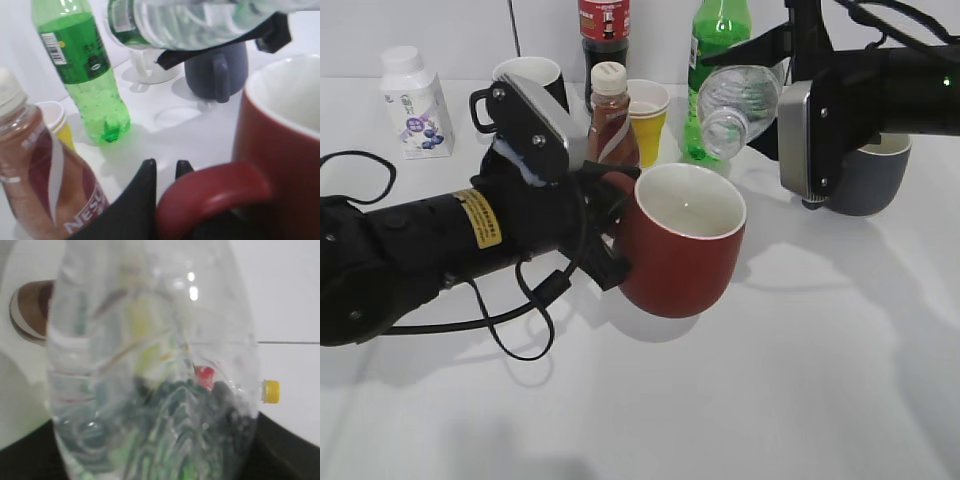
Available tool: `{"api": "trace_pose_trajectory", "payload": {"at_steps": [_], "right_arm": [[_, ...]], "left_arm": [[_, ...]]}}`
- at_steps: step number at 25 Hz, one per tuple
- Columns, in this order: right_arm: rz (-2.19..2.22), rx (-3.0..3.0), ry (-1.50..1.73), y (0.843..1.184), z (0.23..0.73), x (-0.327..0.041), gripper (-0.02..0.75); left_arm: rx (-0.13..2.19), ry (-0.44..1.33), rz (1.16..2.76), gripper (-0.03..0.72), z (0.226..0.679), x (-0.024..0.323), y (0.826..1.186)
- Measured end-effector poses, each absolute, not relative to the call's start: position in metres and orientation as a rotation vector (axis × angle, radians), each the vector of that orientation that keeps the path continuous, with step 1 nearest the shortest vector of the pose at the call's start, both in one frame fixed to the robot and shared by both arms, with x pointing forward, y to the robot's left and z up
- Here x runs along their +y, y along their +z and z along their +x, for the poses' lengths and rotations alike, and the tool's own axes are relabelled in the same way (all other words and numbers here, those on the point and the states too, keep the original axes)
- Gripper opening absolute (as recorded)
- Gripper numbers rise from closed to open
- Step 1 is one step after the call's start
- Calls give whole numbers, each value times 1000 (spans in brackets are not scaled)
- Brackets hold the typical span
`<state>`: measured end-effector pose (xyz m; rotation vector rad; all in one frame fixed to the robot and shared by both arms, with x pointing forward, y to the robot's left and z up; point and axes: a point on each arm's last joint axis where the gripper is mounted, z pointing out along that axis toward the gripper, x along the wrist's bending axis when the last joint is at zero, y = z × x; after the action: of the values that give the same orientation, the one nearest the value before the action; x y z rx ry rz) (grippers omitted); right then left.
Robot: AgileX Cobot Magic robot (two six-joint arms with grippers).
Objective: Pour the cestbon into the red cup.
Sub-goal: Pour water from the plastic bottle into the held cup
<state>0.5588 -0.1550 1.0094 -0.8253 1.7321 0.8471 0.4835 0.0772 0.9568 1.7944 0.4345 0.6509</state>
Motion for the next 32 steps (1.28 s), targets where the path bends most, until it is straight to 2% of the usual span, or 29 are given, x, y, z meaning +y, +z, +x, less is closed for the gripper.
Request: {"api": "trace_pose_trajectory", "payload": {"at_steps": [32], "right_arm": [[-882,1536,775,1020,561,-153,477]], "left_arm": [[427,646,1796,79,483,76,957]]}}
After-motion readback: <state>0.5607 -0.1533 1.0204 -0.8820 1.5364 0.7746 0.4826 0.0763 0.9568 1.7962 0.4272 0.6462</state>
